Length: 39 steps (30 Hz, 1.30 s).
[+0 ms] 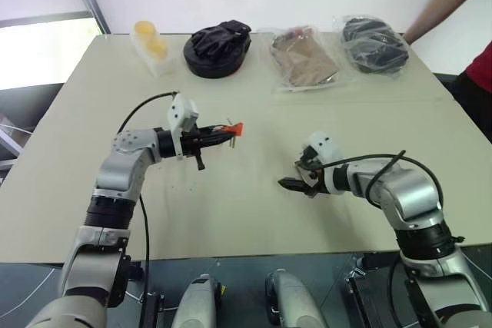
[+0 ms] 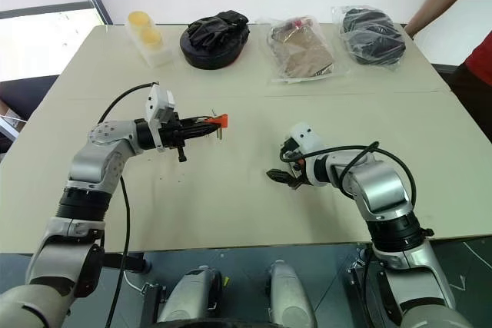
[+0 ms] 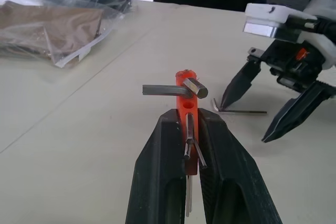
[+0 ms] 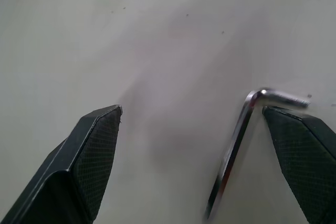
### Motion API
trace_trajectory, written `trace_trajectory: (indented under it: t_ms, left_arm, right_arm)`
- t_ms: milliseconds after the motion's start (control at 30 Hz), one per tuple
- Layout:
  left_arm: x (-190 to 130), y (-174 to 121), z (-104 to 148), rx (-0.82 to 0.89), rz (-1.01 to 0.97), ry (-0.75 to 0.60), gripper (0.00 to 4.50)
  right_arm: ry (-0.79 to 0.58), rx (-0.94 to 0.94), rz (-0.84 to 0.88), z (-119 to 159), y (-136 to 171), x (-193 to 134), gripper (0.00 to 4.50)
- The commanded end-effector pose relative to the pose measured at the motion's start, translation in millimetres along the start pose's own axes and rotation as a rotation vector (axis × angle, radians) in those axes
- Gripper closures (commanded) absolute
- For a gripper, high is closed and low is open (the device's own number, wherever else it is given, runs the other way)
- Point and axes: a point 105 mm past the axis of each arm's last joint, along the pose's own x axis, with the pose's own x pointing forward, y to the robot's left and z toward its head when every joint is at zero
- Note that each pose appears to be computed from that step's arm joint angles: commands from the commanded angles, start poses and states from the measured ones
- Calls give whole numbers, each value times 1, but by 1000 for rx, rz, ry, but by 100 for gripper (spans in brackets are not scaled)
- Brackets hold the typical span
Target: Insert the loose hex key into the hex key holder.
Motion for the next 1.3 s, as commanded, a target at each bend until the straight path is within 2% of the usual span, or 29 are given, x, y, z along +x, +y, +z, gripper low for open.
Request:
trace_trajectory:
  t_ms: [33, 100, 200, 333, 433, 533, 567, 633, 767, 833, 900, 1033, 1300]
  left_arm:
    - [-1, -1, 12, 28, 9, -36, 450]
    - [-1, 0, 12, 27, 20, -40, 450]
    - [-2, 0, 12, 26, 34, -45, 450]
    - [-4, 1, 10, 26, 57, -49, 450]
    - [-4, 1, 8, 24, 60, -48, 450]
    - [-4, 2, 7, 21, 56, -41, 450]
    - [-5, 1, 6, 12, 46, -35, 450]
    - [-8, 1, 4, -28, 13, -28, 450]
    - [-11, 4, 6, -115, -59, -19, 450]
    - [-11, 8, 11, -162, -91, -29, 450]
    - [-9, 11, 16, -183, -110, -42, 450]
    - [-1, 18, 30, -193, -128, -85, 450]
    - [20, 18, 49, -188, -187, -151, 450]
  right_arm:
    - [57, -14, -5, -12, 3, 14, 27]
    - [95, -37, -9, -19, 7, 18, 79]
    - [121, -43, -23, -26, 8, 21, 222]
    - [154, -54, -29, -38, 14, 28, 436]
    - [150, -51, -35, -39, 14, 32, 444]
    - [77, -46, -50, -25, 13, 35, 444]
    - [0, -51, -74, -9, 8, 34, 444]
    - [-240, -30, -90, 43, 2, 26, 444]
    - [-690, 17, -30, 132, 0, -11, 444]
    - [-883, 127, 43, 163, 2, -32, 444]
    - [-989, 214, 81, 177, 1, -43, 444]
    - [-1088, 366, 203, 190, 9, -51, 444]
    - [-1077, 449, 331, 187, 37, -41, 444]
